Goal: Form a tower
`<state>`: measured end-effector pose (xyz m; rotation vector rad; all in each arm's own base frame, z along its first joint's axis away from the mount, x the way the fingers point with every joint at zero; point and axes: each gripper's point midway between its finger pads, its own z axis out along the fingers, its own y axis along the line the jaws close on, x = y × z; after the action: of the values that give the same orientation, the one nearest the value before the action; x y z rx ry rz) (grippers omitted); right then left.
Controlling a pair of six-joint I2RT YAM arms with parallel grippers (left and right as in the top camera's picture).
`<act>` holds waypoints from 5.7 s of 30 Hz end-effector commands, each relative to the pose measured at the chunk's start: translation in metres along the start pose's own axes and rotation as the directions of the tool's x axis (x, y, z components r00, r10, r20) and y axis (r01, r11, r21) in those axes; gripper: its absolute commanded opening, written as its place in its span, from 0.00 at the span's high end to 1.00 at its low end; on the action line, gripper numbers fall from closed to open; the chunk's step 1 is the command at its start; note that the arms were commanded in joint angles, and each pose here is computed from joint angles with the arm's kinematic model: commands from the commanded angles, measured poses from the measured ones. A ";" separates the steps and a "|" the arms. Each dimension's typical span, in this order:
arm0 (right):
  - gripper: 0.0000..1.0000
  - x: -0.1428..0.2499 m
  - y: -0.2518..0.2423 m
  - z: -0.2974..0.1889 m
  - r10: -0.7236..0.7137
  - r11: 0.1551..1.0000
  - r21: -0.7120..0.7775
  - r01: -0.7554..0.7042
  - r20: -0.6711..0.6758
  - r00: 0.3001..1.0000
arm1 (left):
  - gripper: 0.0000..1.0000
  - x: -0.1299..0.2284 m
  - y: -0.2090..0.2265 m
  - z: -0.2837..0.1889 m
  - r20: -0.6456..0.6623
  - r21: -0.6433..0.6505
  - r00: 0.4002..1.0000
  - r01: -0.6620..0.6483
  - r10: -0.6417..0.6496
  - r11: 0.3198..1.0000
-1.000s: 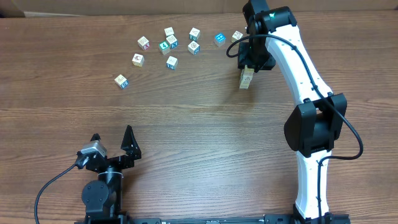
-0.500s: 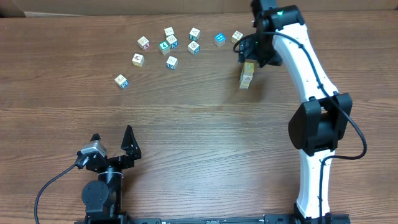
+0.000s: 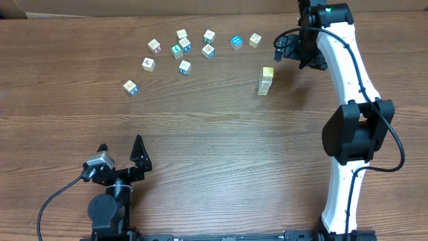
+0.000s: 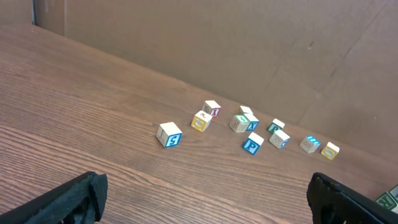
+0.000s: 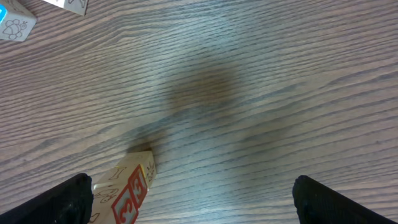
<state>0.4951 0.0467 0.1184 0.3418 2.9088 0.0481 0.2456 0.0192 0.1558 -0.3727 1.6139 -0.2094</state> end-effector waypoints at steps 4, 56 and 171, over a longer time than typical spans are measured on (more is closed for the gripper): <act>0.00 0.001 -0.001 0.002 -0.001 1.000 0.010 0.001 0.000 1.000 | 0.01 0.000 -0.002 0.000 0.003 0.010 1.000 0.006 -0.006 1.000; 0.00 0.001 -0.001 0.002 -0.001 1.000 0.010 0.001 0.000 1.000 | 0.01 0.000 -0.002 0.000 0.003 0.010 1.000 0.006 -0.006 1.000; 0.55 0.051 0.069 0.050 -0.267 0.963 0.021 0.267 0.023 0.963 | 0.01 0.000 -0.002 0.000 0.003 0.010 1.000 0.006 -0.006 1.000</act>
<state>0.4735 0.1252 0.0673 -0.0528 2.8941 -0.0287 0.2456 0.0192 0.1558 -0.3727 1.6139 -0.2094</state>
